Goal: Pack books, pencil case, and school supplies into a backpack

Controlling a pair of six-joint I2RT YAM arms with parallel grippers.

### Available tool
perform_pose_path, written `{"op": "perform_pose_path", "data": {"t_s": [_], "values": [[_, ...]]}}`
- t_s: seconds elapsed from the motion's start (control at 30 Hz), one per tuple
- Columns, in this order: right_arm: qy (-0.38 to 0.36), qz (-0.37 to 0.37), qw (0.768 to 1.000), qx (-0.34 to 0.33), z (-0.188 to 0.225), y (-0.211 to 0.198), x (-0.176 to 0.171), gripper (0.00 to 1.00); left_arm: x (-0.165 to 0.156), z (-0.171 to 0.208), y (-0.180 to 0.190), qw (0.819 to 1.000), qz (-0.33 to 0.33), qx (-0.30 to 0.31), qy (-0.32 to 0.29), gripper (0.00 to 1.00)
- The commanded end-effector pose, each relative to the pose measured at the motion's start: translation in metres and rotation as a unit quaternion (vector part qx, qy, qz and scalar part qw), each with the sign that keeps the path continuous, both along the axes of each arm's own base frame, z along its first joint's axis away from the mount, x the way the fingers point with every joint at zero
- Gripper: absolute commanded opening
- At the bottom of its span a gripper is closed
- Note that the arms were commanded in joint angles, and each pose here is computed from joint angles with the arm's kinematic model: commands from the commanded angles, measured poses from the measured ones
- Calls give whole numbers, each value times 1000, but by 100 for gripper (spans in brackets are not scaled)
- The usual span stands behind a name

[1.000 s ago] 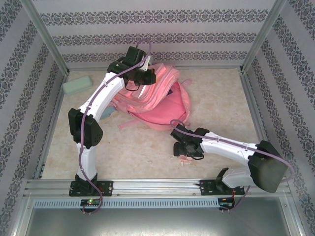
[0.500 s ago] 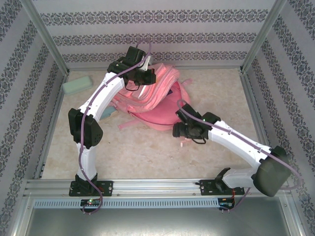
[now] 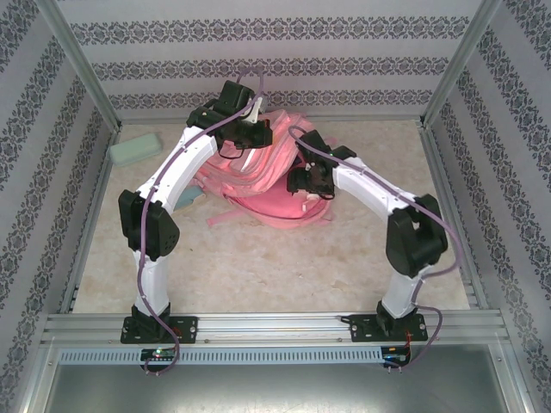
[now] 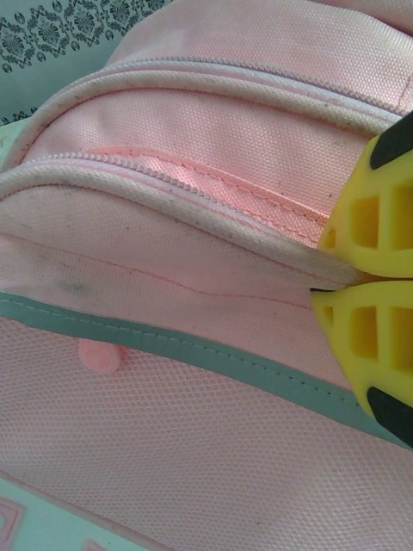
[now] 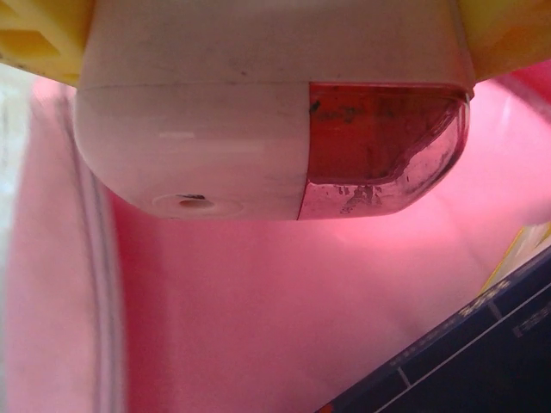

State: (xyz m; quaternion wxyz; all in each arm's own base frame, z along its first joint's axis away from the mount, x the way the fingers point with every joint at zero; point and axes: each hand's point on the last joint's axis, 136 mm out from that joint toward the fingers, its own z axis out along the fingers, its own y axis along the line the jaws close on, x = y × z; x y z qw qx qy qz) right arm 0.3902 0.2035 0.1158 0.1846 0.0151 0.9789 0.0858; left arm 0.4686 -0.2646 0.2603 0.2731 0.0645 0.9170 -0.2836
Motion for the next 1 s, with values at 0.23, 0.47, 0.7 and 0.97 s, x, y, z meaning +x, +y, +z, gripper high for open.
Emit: {"op": "perform_pose_path", "data": {"t_s": [0.23, 0.47, 0.7, 0.97], "values": [[-2, -42, 999, -7, -22, -5, 72, 78, -14, 71, 1, 997, -6, -59, -56, 0], [32, -48, 998, -27, -40, -12, 73, 84, -14, 64, 2, 997, -6, -50, -51, 0], [32, -49, 998, -22, -34, -19, 63, 98, -10, 57, 0, 998, -6, -51, -47, 0], [-18, -42, 999, 11, 15, -20, 52, 98, -8, 52, 0, 998, -6, -45, -44, 0]]}}
